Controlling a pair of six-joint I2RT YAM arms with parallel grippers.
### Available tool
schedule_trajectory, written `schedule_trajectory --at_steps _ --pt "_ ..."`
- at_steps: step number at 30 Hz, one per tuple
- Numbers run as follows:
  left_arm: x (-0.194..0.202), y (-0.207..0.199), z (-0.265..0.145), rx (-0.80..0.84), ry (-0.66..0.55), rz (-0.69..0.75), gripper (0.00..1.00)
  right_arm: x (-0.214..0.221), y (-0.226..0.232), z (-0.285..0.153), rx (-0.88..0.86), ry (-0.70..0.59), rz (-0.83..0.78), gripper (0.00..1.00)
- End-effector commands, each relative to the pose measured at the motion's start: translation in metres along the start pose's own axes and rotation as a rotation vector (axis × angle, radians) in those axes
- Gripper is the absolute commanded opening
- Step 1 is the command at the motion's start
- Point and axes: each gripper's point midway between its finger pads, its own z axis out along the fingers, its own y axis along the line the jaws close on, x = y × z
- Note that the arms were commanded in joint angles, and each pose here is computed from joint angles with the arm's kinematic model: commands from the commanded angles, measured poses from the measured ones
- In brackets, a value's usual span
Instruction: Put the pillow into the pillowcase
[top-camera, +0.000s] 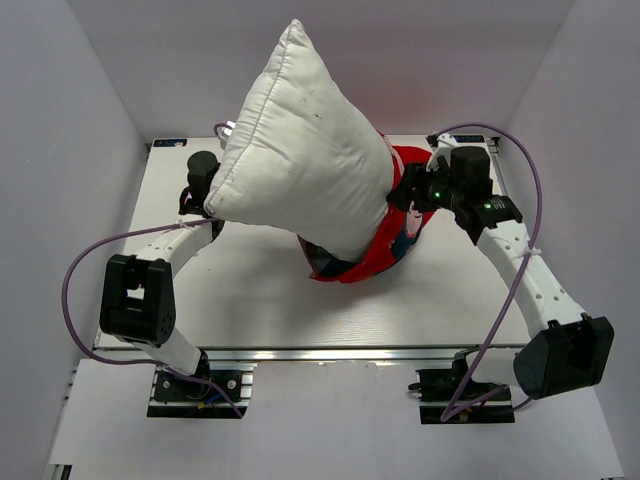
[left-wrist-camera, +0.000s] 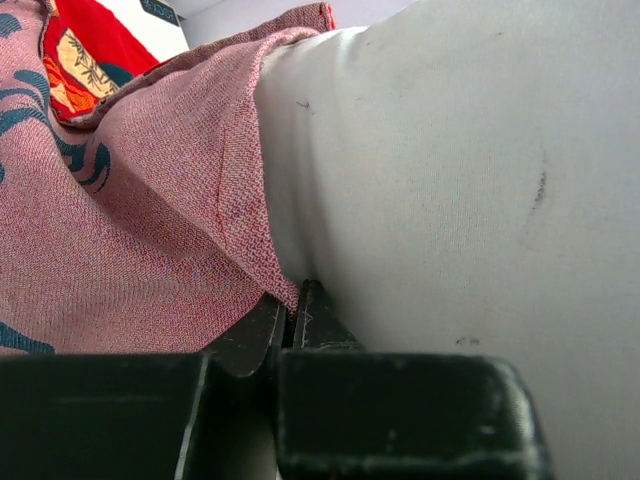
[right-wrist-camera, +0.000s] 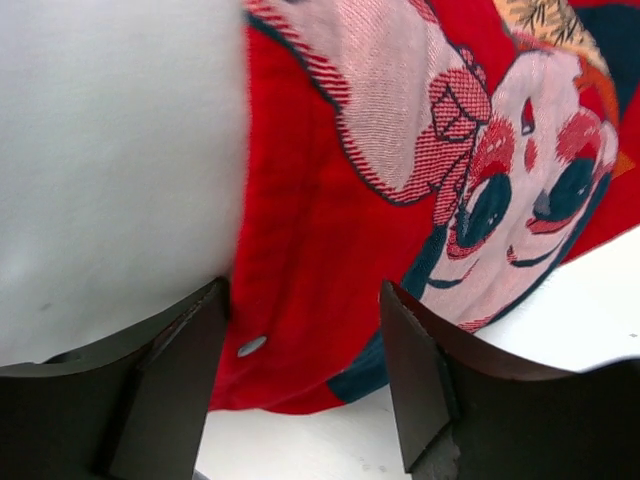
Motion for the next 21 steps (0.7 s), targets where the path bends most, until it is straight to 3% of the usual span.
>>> schedule_trajectory --at_steps 1,7,12,16,17,21 --pt "-0.008 -0.041 0.000 0.112 -0.001 0.100 0.00 -0.013 -0.001 0.011 0.023 -0.033 0.042 0.66" --pt "-0.009 -0.043 -0.001 0.115 -0.014 0.099 0.00 -0.005 -0.011 0.021 0.103 -0.009 0.067 0.52" --pt "-0.013 -0.046 0.000 0.119 -0.025 0.105 0.00 -0.021 0.004 0.004 0.078 -0.051 0.017 0.29" --pt "-0.025 -0.064 0.002 0.144 -0.057 0.123 0.00 -0.053 0.034 -0.021 -0.026 -0.128 -0.032 0.10" --pt "-0.029 -0.069 0.003 0.142 -0.064 0.119 0.00 -0.060 0.041 -0.028 -0.053 -0.149 -0.039 0.01" --pt "-0.059 -0.104 0.007 0.145 -0.129 0.139 0.00 -0.100 0.090 -0.054 -0.257 -0.241 -0.037 0.00"
